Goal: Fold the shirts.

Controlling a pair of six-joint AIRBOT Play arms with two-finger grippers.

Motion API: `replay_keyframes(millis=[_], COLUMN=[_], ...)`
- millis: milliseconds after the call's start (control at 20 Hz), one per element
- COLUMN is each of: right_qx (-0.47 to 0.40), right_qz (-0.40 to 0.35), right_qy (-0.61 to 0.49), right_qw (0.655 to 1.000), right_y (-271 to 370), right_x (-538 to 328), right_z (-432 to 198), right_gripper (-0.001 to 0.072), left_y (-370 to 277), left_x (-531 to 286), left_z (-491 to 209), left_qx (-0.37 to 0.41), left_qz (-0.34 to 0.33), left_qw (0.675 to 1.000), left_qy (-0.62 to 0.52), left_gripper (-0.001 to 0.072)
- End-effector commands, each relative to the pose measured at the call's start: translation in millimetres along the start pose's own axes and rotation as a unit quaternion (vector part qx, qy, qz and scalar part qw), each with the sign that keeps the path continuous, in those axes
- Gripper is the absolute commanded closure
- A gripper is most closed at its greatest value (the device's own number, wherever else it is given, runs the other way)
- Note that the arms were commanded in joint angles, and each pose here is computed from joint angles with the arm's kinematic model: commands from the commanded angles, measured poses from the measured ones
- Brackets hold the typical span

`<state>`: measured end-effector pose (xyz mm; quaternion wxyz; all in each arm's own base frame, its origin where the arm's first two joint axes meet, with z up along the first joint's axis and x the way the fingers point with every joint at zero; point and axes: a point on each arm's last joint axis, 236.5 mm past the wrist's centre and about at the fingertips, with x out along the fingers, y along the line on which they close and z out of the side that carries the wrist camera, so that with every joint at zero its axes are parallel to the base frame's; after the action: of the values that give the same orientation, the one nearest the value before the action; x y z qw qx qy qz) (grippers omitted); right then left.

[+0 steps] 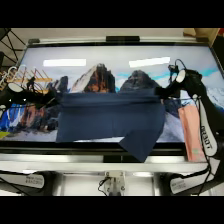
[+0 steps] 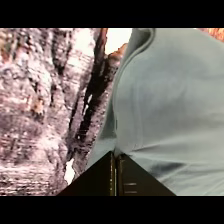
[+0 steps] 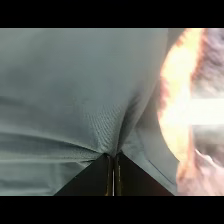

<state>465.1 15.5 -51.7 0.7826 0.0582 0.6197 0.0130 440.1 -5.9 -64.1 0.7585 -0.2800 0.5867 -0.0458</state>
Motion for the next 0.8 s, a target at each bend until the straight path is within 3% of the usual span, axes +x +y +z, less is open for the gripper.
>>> replay_keyframes(millis=[0,100,150,200,250,400,550,750], right_qx=[0.012,0.03,0.034,0.035,0.033,-0.002,-0.021,0.013], right_qz=[0.009,0.025,0.031,0.033,0.033,0.002,-0.069,-0.038], right_qy=[0.027,0.027,0.027,0.027,0.032,0.049,0.083,0.082], right_qw=[1.0,0.999,0.999,0.998,0.998,0.999,0.994,0.996], right_y=[-1.2,6.4,9.4,10.1,10.7,-1.6,-42.7,-53.1], right_x=[-2.4,-0.7,0.5,0.0,-4.1,-37.3,-76.9,-103.7], right_z=[-12.5,-12.0,-11.5,-11.4,-12.8,-22.8,-48.1,-67.5], right_gripper=[0.0638,0.0607,0.0448,0.0251,0.0239,0.0239,0.024,0.024], left_y=[1.0,1.6,2.3,2.3,1.1,-2.2,28.9,55.9], left_x=[1.0,4.5,6.9,7.3,4.7,-24.4,-66.9,-62.6], left_z=[-4.3,-11.5,-15.7,-19.1,-23.0,-35.3,-84.0,-176.5], left_qx=[-0.001,-0.007,-0.016,-0.035,-0.046,-0.027,0.0,-0.002], left_qz=[0.0,-0.001,-0.002,-0.002,-0.003,-0.006,0.055,0.058], left_qw=[1.0,1.0,0.999,0.998,0.998,0.996,0.987,0.976], left_qy=[0.008,0.025,0.035,0.042,0.051,0.083,0.152,0.209], left_gripper=[0.0678,0.0676,0.0619,0.039,0.0192,0.0168,0.0171,0.017])
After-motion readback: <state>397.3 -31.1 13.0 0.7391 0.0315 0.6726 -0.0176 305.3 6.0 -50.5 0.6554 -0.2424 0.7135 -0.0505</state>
